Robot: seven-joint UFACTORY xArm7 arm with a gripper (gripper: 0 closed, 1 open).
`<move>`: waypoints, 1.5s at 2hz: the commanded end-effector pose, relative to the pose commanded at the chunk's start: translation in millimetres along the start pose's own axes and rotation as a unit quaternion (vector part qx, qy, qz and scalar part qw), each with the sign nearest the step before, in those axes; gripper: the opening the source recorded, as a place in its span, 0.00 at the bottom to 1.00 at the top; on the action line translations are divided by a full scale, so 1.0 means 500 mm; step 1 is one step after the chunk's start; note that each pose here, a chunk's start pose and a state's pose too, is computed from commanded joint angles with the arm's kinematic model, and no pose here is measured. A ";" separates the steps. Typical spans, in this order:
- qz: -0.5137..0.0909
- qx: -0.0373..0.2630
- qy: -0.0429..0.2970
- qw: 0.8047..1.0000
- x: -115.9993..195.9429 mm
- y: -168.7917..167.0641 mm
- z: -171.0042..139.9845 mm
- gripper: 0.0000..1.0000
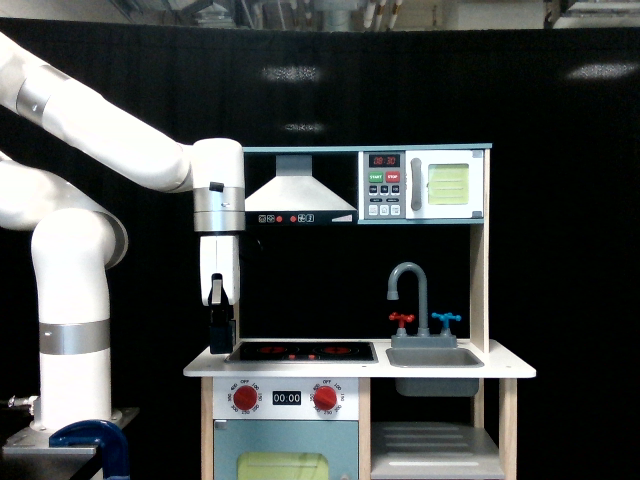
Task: Turn on the faucet
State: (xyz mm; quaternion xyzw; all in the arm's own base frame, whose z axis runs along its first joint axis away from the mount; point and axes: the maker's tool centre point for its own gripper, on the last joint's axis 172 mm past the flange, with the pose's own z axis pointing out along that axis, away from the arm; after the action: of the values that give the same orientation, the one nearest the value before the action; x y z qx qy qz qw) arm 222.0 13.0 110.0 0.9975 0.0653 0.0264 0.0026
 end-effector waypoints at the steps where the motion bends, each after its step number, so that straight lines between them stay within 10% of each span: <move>1: -0.181 0.019 0.053 0.982 0.136 -0.033 -0.003 1.00; 2: -0.519 0.307 0.296 0.741 0.287 -0.249 -0.069 1.00; 3: -0.491 0.345 0.382 0.703 0.293 -0.260 -0.077 1.00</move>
State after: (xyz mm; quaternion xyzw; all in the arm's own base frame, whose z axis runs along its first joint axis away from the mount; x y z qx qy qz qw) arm 348.0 161.0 155.0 0.6596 0.5458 0.3760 -0.3545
